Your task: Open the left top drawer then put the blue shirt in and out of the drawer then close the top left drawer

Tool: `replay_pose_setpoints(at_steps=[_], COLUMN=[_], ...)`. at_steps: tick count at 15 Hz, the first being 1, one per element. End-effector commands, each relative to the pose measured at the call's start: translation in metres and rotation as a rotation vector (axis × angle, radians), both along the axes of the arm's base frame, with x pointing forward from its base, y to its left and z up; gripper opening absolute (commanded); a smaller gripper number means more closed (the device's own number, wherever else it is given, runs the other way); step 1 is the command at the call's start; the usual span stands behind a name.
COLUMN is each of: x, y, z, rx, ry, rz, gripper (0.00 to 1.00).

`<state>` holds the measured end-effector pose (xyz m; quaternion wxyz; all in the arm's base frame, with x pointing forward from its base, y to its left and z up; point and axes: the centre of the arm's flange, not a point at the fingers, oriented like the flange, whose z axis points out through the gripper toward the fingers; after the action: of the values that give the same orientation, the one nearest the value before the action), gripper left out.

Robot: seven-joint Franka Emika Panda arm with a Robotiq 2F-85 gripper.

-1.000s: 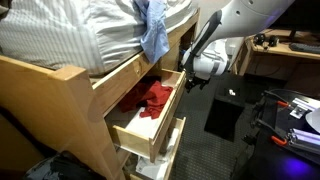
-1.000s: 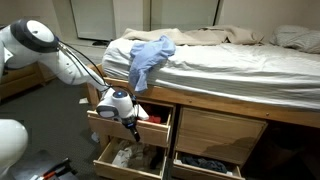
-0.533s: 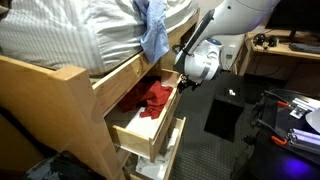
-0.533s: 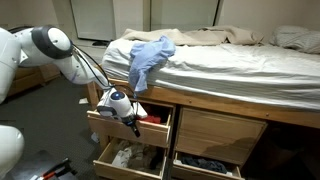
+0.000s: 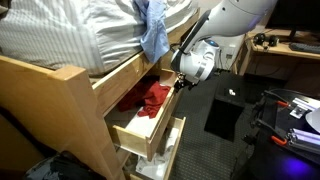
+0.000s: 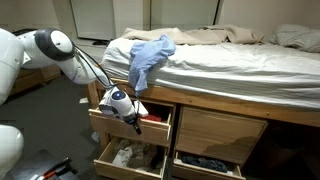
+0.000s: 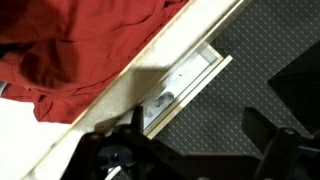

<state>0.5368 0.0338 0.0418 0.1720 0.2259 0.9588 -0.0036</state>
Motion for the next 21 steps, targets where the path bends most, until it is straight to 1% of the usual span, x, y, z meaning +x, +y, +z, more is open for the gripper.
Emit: replay_pose_setpoints(at_steps=[1,5,6,11,12,14,17,18,21], x=[0.002,0.008,0.006,0.014,0.014,0.016,0.02,0.021,0.028], y=[0.001,0.007,0.008,0.012,0.013,0.016,0.017,0.019,0.021], z=[-0.005,-0.013,-0.003,-0.005,-0.007,-0.012,-0.01,-0.005,-0.002], rx=[-0.005,0.014,0.013,0.018,0.011,0.0,0.0,0.016,0.019], ry=[-0.045,-0.076,-0.039,-0.056,-0.064,-0.104,-0.125,-0.084,-0.1], rz=[-0.006,-0.026,-0.032,-0.031,-0.033,-0.046,-0.052,-0.057,-0.058], gripper=[1.0,1.0,1.0,1.0,1.0,1.0,1.0,1.0,1.0])
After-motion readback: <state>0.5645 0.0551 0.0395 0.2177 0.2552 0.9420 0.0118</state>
